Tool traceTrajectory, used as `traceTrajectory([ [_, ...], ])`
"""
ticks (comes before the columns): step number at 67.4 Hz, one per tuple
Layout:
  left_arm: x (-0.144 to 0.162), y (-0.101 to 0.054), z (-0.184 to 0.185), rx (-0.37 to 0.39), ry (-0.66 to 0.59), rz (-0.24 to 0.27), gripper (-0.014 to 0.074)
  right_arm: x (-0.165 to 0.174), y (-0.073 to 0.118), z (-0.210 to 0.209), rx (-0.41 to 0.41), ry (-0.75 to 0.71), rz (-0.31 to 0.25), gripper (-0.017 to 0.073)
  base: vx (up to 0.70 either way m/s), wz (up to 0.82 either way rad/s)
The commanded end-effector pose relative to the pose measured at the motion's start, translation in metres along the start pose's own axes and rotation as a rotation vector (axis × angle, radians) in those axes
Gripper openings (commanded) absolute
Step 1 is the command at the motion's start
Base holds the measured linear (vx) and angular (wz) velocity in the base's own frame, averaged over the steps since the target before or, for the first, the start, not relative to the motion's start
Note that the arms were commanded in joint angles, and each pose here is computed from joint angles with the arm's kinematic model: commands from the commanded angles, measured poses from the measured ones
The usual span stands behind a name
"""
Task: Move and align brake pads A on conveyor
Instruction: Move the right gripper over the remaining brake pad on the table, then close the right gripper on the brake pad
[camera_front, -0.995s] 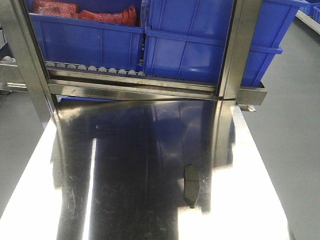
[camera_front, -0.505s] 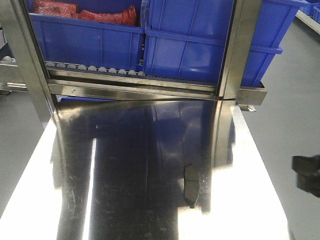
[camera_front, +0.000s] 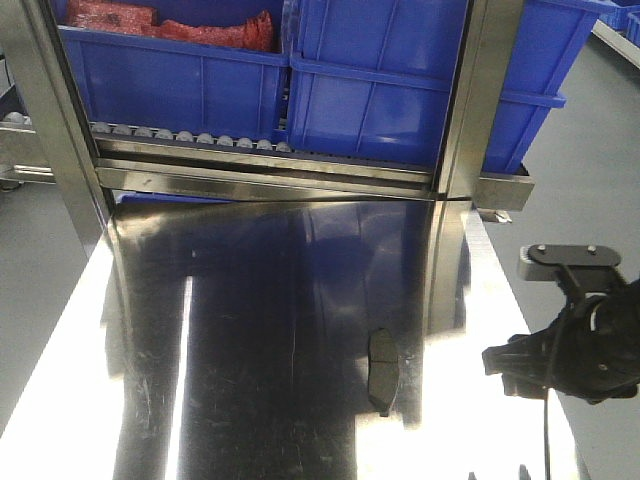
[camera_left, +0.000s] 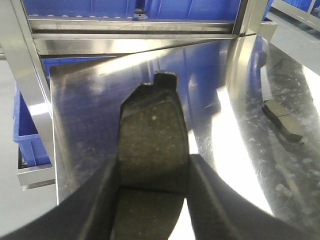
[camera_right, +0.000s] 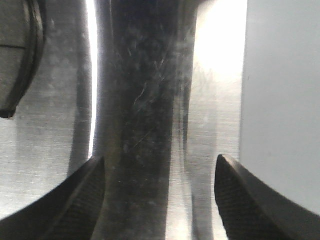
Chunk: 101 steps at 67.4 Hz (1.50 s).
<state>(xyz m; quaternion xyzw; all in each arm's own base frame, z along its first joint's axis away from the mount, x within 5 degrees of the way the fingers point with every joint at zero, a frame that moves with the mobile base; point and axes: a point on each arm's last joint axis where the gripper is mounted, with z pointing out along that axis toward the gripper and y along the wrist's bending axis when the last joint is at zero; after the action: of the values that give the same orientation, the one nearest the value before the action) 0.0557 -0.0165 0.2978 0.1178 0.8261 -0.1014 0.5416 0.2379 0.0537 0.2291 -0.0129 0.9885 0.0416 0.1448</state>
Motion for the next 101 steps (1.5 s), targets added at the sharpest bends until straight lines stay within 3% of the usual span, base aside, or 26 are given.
traceTrajectory([
  [1, -0.017, -0.002, -0.004, 0.019, -0.117, 0.002, -0.0006, -0.014, 0.005, -0.005, -0.043, -0.073, 0.020, 0.0449, 0.00, 0.00],
  [10, -0.017, -0.002, -0.004, 0.019, -0.117, 0.002, -0.0006, -0.029, 0.013, -0.004, -0.074, -0.041, 0.042, 0.0449, 0.00, 0.00],
  [24, -0.017, -0.002, -0.004, 0.019, -0.117, 0.002, -0.0006, -0.053, 0.056, -0.003, -0.091, -0.022, -0.060, 0.0449, 0.00, 0.00],
  [37, -0.017, -0.002, -0.004, 0.019, -0.117, 0.002, -0.0006, -0.072, 0.098, 0.007, -0.096, -0.011, -0.023, 0.0449, 0.00, 0.00],
  [48, -0.017, -0.002, -0.004, 0.019, -0.117, 0.002, -0.0006, -0.084, 0.118, 0.020, -0.082, 0.049, -0.021, 0.0451, 0.00, 0.00],
  [69, -0.017, -0.002, -0.004, 0.019, -0.117, 0.002, -0.0006, -0.101, 0.126, 0.041, -0.025, 0.118, 0.012, 0.0467, 0.00, 0.00],
  [101, -0.017, -0.002, -0.004, 0.019, -0.117, 0.002, -0.0006, -0.103, 0.126, 0.070, 0.015, 0.160, 0.010, 0.0476, 0.00, 0.00],
])
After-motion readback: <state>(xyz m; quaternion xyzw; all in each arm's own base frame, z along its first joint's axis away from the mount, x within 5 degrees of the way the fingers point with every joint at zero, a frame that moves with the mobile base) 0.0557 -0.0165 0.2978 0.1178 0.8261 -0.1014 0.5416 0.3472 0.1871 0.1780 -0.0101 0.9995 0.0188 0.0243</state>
